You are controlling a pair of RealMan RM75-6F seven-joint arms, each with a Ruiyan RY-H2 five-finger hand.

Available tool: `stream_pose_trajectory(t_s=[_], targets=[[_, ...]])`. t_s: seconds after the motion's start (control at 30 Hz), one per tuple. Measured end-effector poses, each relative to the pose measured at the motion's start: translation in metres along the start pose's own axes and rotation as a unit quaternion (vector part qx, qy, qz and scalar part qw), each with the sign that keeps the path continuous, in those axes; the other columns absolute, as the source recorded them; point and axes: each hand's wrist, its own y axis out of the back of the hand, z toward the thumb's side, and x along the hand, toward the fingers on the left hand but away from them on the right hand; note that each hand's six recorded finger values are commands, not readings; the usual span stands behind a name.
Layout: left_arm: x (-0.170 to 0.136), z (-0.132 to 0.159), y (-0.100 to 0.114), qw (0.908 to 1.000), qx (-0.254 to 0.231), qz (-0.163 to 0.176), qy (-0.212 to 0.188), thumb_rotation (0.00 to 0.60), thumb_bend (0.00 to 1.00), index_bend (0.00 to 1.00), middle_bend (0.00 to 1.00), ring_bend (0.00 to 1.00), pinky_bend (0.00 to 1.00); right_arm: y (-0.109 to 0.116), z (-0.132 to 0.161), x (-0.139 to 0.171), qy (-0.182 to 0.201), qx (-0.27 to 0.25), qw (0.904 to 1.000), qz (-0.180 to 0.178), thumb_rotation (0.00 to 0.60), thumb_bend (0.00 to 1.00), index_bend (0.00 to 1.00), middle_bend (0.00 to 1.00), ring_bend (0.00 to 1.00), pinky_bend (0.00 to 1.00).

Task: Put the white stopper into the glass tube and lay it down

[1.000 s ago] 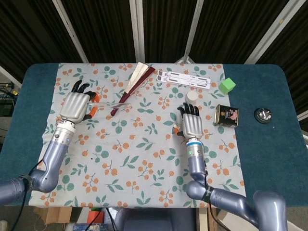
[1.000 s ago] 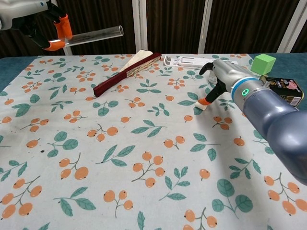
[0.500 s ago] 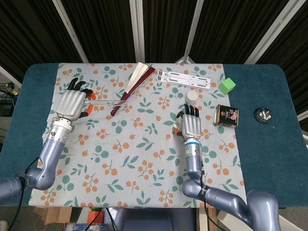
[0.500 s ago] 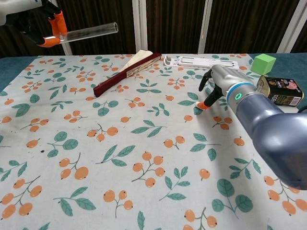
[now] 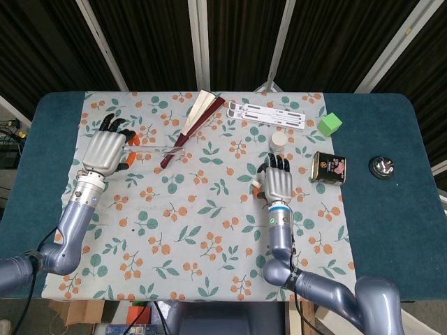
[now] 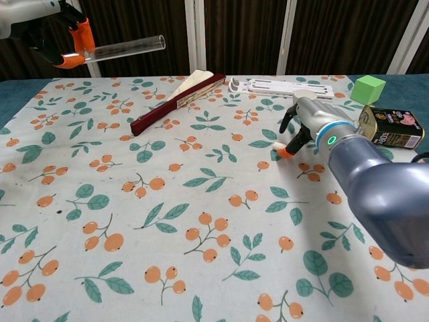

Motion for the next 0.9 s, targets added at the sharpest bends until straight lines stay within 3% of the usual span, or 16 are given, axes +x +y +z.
stream_pose_trajectory(t_s=[0.33, 0.63, 0.9], targets=[[0.001, 0.0, -0.001, 1.0, 0.002, -0.001, -0.001, 0.6, 0.6, 0.6, 0.64, 0.14, 0.0, 0.0, -0.004, -0.007, -0.006, 0.002, 1.0, -0.004, 0.6, 0.29, 0.42, 0.1, 0.0, 0.0], [0.002, 0.004, 0.002, 1.0, 0.002, 0.003, -0.006, 0.6, 0.6, 0.6, 0.64, 0.14, 0.0, 0.003, -0.006, -0.012, -0.011, 0.007, 0.9999, -0.008, 0.6, 0.29, 0.52, 0.1, 0.0, 0.0], [0.001, 0.006, 0.001, 1.0, 0.002, 0.001, -0.007, 0.6, 0.6, 0.6, 0.64, 0.14, 0.0, 0.0, -0.01, -0.012, -0.014, 0.009, 0.9999, -0.002, 0.6, 0.29, 0.54, 0.1, 0.0, 0.0]])
